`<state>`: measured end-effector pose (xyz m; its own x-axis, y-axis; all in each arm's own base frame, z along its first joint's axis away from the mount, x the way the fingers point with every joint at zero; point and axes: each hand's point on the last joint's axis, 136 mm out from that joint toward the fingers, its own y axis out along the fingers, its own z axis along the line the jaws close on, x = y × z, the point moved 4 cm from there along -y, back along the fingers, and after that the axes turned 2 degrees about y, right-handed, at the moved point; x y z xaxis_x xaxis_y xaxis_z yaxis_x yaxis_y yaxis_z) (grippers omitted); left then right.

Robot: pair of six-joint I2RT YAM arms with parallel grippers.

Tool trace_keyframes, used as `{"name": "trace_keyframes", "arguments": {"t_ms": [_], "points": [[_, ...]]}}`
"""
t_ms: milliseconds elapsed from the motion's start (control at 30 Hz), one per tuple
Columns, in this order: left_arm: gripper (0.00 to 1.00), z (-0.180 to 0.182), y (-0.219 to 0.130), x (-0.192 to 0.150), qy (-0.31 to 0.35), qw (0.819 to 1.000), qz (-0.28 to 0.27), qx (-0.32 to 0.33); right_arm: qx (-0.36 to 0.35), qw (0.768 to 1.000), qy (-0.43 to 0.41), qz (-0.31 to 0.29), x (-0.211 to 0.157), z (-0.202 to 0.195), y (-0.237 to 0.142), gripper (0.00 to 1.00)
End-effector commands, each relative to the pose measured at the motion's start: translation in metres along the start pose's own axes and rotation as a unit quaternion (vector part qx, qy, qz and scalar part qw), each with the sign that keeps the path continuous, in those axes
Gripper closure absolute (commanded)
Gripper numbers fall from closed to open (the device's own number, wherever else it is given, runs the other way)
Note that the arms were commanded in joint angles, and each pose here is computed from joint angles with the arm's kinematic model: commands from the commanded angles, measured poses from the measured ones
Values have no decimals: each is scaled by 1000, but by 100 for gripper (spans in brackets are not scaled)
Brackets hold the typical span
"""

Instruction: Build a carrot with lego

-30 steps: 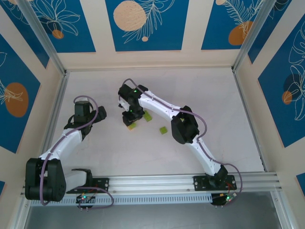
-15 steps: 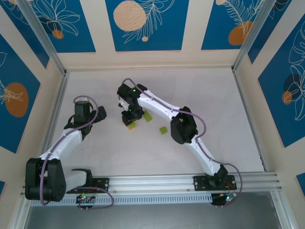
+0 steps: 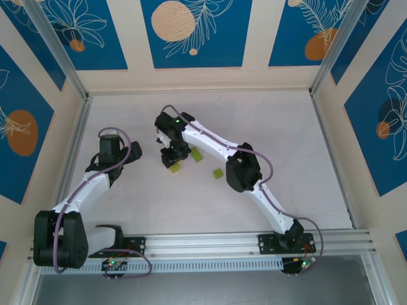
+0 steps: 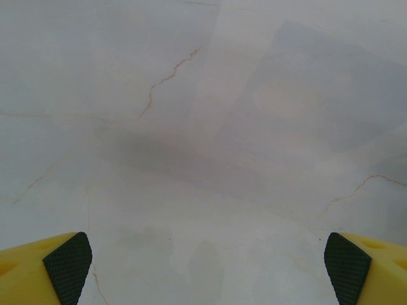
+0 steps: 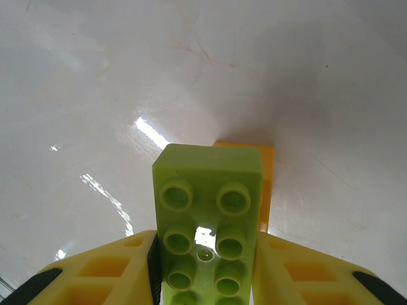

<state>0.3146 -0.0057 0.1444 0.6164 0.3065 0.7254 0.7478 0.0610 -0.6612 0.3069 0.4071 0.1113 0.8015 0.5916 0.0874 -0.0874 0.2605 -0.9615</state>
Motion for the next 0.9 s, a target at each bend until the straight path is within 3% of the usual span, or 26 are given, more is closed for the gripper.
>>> {"name": "trace_keyframes", "arguments": {"t_ms": [0,200,867], "points": [[3,2,1,0,0,1000,-7,7,-11,999,8,43,-11,-2,22,61],[3,2,0,1,0,1000,-8,7,-49,997,6,51,-15,-13,23,61],[3,2,1,1,1,1000,-8,8,-52,998,-3,42,-13,-10,21,61]]}}
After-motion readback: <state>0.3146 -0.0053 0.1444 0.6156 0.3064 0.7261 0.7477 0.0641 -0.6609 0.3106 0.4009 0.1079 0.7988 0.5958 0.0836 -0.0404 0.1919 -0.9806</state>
